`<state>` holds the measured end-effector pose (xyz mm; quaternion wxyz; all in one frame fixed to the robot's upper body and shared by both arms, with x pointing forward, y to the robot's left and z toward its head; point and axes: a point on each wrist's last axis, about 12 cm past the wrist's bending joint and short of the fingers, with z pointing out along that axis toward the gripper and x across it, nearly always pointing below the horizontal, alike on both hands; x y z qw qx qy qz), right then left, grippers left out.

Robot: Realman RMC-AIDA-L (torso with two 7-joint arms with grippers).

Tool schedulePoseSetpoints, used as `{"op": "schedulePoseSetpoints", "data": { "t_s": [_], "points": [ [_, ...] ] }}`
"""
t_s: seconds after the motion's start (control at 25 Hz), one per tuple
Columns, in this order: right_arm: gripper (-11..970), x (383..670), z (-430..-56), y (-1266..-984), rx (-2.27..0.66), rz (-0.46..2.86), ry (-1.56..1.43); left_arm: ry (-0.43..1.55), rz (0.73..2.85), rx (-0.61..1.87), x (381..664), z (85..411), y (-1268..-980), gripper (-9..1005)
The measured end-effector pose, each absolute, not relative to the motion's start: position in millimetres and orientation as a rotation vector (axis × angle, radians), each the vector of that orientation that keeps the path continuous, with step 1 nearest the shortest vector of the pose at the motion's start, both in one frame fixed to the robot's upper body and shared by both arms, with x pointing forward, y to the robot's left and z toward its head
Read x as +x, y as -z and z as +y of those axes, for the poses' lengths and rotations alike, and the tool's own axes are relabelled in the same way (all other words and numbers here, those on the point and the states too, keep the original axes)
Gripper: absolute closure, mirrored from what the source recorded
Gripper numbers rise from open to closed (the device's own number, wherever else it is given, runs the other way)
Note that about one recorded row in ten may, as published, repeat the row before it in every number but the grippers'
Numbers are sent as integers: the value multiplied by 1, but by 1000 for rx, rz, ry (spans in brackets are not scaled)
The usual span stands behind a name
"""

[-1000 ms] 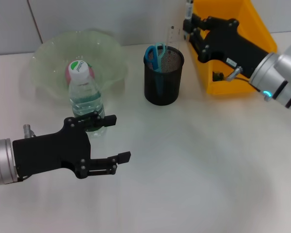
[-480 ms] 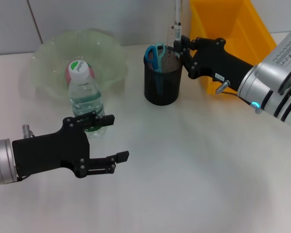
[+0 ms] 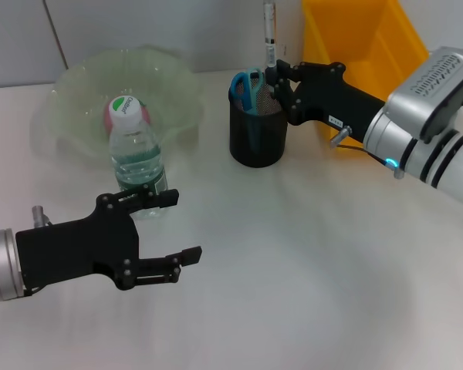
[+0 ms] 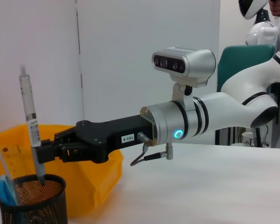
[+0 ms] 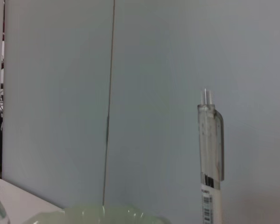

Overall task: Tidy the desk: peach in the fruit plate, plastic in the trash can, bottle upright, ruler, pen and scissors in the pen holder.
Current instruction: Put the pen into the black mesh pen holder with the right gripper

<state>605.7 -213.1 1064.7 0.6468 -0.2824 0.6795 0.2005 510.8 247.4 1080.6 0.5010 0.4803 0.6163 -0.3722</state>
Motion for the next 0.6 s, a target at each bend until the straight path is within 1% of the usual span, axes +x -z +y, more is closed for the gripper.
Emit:
{"op": "schedulePoseSetpoints", "data": {
  "t_s": [0.52, 0.6],
  "points": [
    [796, 609, -209, -1062, -652, 1577, -437, 903, 1486, 1161, 510, 248, -1081, 137],
    [756, 609, -209, -1062, -648, 1578, -436, 904, 1484, 1159, 510, 248, -1081, 137]
  ]
}}
